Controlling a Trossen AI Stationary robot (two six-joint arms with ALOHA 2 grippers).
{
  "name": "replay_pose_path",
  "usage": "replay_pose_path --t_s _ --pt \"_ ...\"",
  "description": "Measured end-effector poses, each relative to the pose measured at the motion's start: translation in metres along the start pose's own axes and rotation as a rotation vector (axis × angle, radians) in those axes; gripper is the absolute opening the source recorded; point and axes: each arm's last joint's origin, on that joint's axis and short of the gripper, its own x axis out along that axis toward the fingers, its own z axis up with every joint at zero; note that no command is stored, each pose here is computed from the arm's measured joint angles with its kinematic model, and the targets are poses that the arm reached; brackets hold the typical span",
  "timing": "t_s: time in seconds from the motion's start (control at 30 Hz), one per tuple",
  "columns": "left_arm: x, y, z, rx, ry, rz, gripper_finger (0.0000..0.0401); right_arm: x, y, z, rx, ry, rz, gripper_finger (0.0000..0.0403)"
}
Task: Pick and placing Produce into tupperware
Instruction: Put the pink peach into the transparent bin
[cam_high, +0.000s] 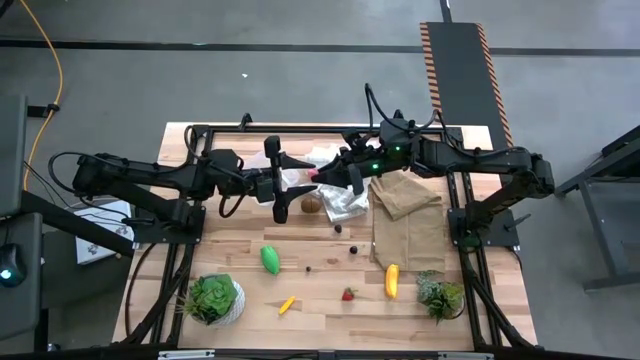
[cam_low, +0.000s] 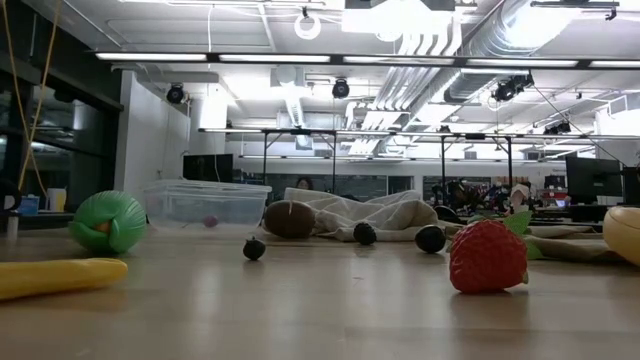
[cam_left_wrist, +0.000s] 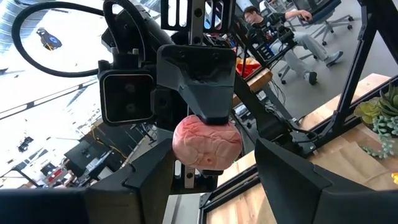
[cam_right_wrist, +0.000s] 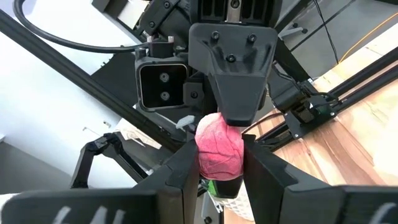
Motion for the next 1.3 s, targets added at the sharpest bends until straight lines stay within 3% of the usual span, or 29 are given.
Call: replay_pose_path --t_s 0.57,1.07,1.3 --pt "-0.0002 0.0004 0.0003 -0.001 -0.001 0.005 0.0139 0.0000 0.0001 -0.0001 0.000 0.002 0.000 0.0094" --pt "-0.0002 0.0002 0.0001 -0.001 0.000 0.004 0.0133 0.0000 0.0001 -0.0001 -0.007 0.001 0.000 0.0096" --pt "-0.0001 -0.0007 -0.0006 0.000 0.004 -0.003 0.0133 -0.0004 0.0005 0.0015 -0.010 -0.023 -0.015 0.0155"
